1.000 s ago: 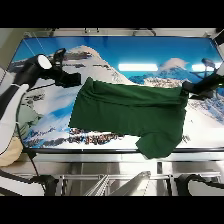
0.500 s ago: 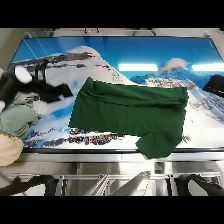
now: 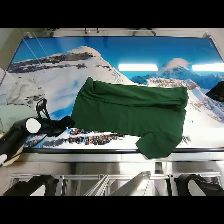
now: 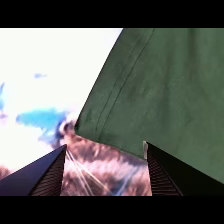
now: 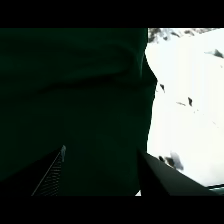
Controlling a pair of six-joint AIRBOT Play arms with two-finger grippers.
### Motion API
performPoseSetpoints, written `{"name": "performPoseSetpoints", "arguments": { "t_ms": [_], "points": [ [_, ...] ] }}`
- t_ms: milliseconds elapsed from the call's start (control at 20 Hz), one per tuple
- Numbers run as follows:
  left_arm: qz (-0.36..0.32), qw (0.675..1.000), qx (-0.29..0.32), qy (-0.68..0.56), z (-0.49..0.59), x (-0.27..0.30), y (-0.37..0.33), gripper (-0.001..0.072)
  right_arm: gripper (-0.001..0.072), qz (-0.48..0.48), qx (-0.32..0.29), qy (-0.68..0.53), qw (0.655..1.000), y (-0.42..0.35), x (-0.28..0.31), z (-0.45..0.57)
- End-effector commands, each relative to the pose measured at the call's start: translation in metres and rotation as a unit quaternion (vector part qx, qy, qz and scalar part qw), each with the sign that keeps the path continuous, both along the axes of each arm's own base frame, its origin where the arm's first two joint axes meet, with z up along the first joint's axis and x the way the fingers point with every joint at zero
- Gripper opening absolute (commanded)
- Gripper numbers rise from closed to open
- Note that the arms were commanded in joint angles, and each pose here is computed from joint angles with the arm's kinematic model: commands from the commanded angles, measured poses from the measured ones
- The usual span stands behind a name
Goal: Fold the shirts.
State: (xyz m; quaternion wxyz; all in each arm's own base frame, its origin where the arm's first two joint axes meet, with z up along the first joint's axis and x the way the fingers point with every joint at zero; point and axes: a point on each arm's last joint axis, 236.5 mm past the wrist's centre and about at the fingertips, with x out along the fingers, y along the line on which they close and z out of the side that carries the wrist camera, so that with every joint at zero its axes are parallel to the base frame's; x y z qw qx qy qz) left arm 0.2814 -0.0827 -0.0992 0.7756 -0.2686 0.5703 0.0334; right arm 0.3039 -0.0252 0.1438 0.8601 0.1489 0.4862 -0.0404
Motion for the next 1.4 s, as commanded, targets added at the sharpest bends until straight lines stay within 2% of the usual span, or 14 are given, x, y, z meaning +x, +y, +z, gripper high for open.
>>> {"name": "performPoseSetpoints", "arguments": {
  "t_ms": [0,350,400,550,600,850,1000,1150,1350],
  "points": [
    [0.035,0.999,-0.026,-0.001,-0.009,0.001,-0.008,0.0536,0.0514,0.004,0.012,-0.002,1.000,0.006,-0.001,0.001],
    [-0.020,0.999,-0.020,0.042,-0.022,0.039,-0.045,0.0533,0.0514,0.008,0.014,0.015,1.000,0.008,-0.010,-0.002],
    [-0.033,0.997,-0.019,0.061,-0.026,0.036,-0.051,0.0496,0.0514,0.009,0.012,0.018,1.000,0.008,-0.011,-0.002],
    [-0.055,0.996,-0.014,0.072,-0.030,0.034,-0.055,0.0108,0.0514,0.009,0.007,0.034,0.999,0.005,-0.018,-0.006],
    [-0.063,0.996,-0.012,0.063,-0.027,0.034,-0.054,0.0016,0.0514,0.010,0.006,0.039,0.999,0.005,-0.020,-0.009],
    [-0.084,0.996,-0.007,0.020,-0.007,0.031,-0.051,0.0016,0.0514,-0.041,0.029,0.116,0.992,-0.020,-0.067,-0.060],
    [-0.107,0.994,0.004,-0.014,0.011,0.036,-0.050,0.0016,0.0517,-0.111,0.084,0.173,0.975,-0.028,-0.103,-0.122],
    [-0.131,0.990,0.036,-0.027,0.020,0.034,-0.039,0.0016,0.0517,-0.139,0.124,0.236,0.954,-0.015,-0.137,-0.186],
    [-0.140,0.989,0.047,-0.025,0.021,0.031,-0.035,0.0016,0.0515,-0.152,0.194,0.226,0.942,0.018,-0.136,-0.217]
  ]
}}
